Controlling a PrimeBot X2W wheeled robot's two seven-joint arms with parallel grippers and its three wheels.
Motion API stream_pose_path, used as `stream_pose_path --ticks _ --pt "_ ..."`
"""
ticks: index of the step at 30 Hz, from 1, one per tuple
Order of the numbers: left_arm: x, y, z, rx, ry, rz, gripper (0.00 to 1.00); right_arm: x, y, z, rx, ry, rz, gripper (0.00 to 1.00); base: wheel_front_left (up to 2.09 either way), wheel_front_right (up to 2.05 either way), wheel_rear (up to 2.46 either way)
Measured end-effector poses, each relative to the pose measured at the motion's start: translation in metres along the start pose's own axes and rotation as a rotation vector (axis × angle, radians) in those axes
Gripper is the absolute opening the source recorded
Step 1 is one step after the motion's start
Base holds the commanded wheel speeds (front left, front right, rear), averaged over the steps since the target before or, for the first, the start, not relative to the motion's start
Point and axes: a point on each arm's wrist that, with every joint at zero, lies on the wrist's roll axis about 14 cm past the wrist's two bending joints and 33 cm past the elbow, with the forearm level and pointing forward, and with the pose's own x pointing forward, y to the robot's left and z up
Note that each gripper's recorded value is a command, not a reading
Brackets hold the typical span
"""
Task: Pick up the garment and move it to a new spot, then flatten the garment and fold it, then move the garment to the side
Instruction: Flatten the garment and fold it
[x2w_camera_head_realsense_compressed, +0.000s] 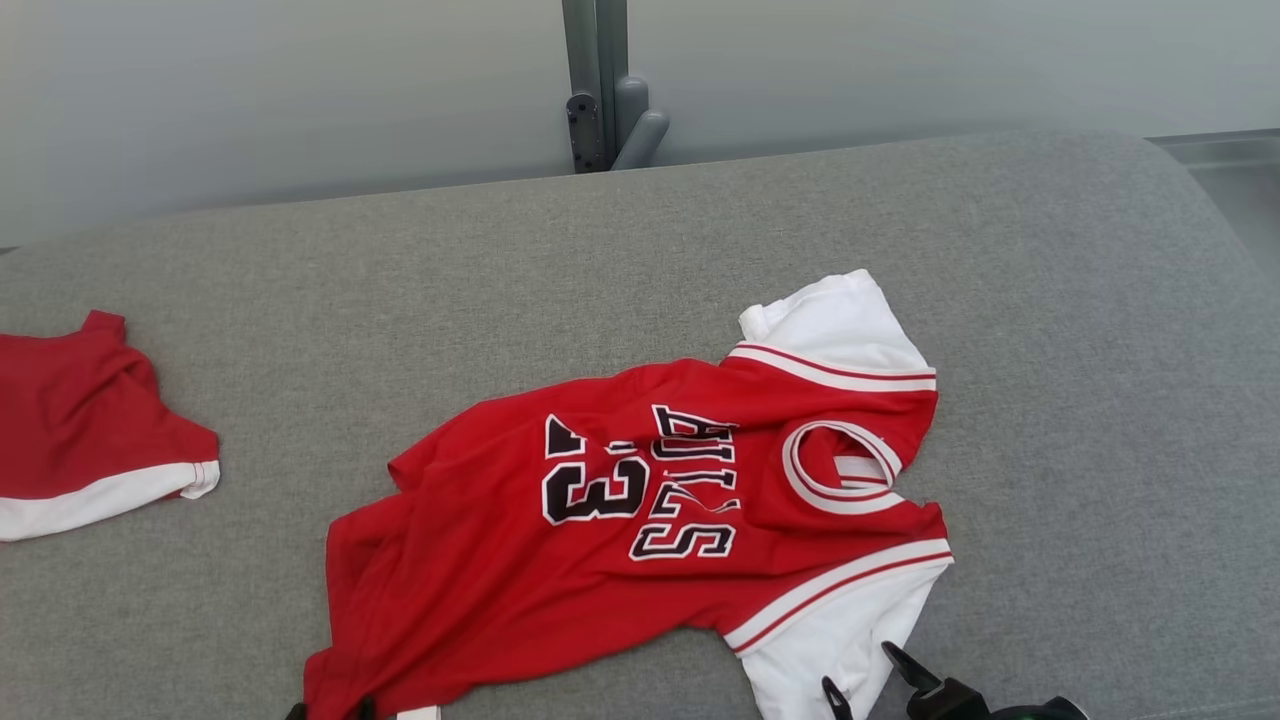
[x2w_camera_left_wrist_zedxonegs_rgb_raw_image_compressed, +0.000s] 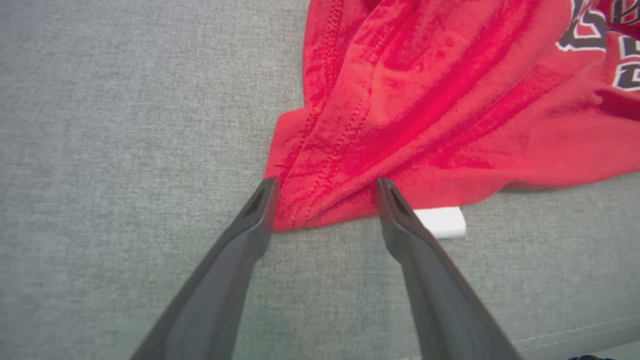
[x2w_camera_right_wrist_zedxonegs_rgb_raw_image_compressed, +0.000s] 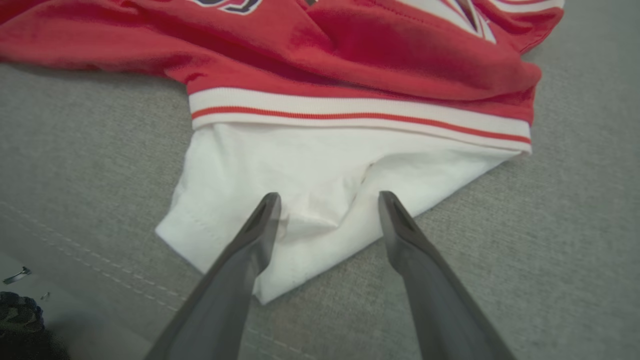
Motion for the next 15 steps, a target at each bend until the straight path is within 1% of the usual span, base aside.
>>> stream_pose_path --ticks 1,3,7,9,11,13,15 --pt "0.000 0.002 0.000 0.002 0.001 0.006 1.00 0.000 0.000 -0.001 0.001 0.003 0.001 1.00 0.00 0.00 0.00" --pt "0.000 0.005 0.000 0.001 0.005 0.013 1.00 -0.001 0.001 -0.002 0.004 0.007 0.002 0.91 0.00 0.00 0.00" --pt "-0.002 0.009 -0.004 -0.008 0.017 0.029 1.00 -0.003 0.002 -0.005 0.008 0.015 0.000 0.80 0.00 0.00 0.00" --pt "-0.003 0.012 -0.005 -0.008 0.019 0.037 1.00 -0.003 0.001 -0.006 0.011 0.016 -0.001 0.79 0.00 0.00 0.00" --pt "-0.004 0.013 -0.006 -0.012 0.016 0.041 1.00 -0.004 0.002 -0.006 0.012 0.018 -0.001 0.75 0.00 0.00 0.00" --pt "-0.004 0.014 -0.007 -0.015 0.018 0.044 1.00 -0.004 0.002 -0.007 0.011 0.019 0.001 0.74 0.00 0.00 0.00" --pt "-0.004 0.014 -0.007 -0.019 0.018 0.045 1.00 -0.004 0.002 -0.007 0.012 0.019 0.001 0.69 0.00 0.00 0.00"
